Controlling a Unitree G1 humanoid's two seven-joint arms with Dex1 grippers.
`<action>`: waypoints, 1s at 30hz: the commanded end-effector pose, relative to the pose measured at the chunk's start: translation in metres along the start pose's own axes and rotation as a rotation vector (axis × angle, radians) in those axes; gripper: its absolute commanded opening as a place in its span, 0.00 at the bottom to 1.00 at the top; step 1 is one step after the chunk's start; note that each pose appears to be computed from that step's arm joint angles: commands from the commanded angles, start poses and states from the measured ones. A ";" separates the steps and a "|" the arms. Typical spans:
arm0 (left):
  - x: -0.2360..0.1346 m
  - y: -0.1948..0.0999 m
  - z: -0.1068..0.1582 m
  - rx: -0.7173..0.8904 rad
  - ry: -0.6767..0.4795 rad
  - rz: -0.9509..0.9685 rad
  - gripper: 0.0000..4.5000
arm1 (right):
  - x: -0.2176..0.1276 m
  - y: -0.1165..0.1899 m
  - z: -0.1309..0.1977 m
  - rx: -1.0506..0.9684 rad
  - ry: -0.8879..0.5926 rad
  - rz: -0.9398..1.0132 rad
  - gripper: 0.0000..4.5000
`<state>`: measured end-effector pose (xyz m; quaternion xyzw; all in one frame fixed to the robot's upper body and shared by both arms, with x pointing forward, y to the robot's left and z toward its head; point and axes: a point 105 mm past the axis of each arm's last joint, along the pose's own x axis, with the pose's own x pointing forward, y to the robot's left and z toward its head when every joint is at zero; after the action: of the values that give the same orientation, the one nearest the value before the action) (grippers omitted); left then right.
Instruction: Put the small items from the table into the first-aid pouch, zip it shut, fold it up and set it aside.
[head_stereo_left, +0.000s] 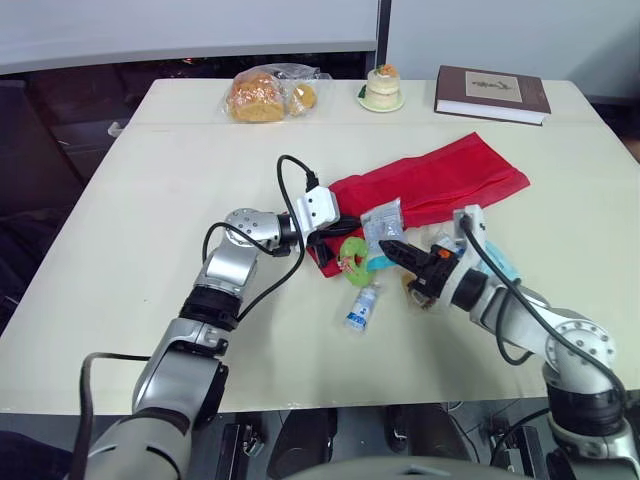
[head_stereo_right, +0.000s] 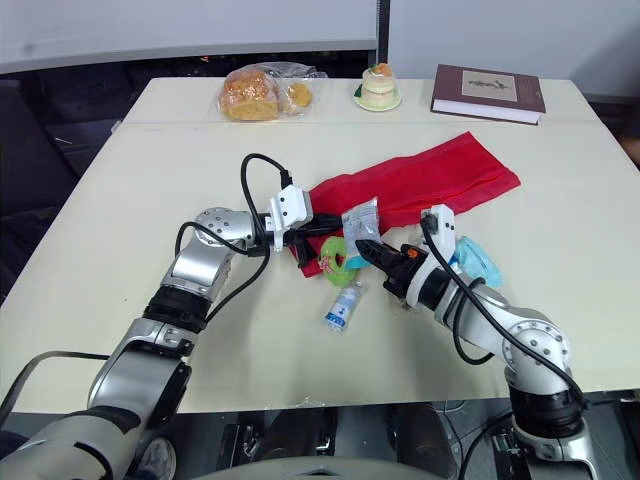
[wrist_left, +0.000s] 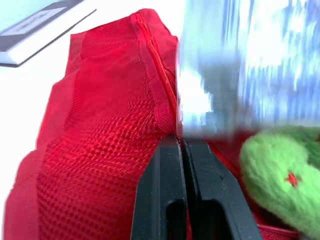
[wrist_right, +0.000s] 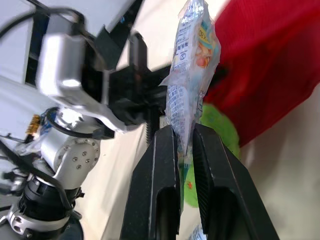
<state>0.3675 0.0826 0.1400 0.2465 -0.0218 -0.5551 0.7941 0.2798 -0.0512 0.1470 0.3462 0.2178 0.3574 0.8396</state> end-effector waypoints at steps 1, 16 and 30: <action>-0.003 0.010 0.016 -0.004 -0.070 0.013 0.00 | 0.009 0.000 -0.004 0.031 0.047 0.029 0.00; -0.005 0.005 0.017 -0.060 -0.104 0.011 0.00 | 0.039 -0.017 -0.022 0.095 0.186 0.038 0.00; -0.008 -0.014 0.014 -0.091 -0.097 -0.020 0.00 | 0.053 -0.031 0.004 0.204 0.074 -0.011 0.00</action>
<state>0.3574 0.0942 0.1351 0.1809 -0.0005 -0.5495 0.8157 0.3214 -0.0233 0.1107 0.4126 0.3064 0.3522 0.7821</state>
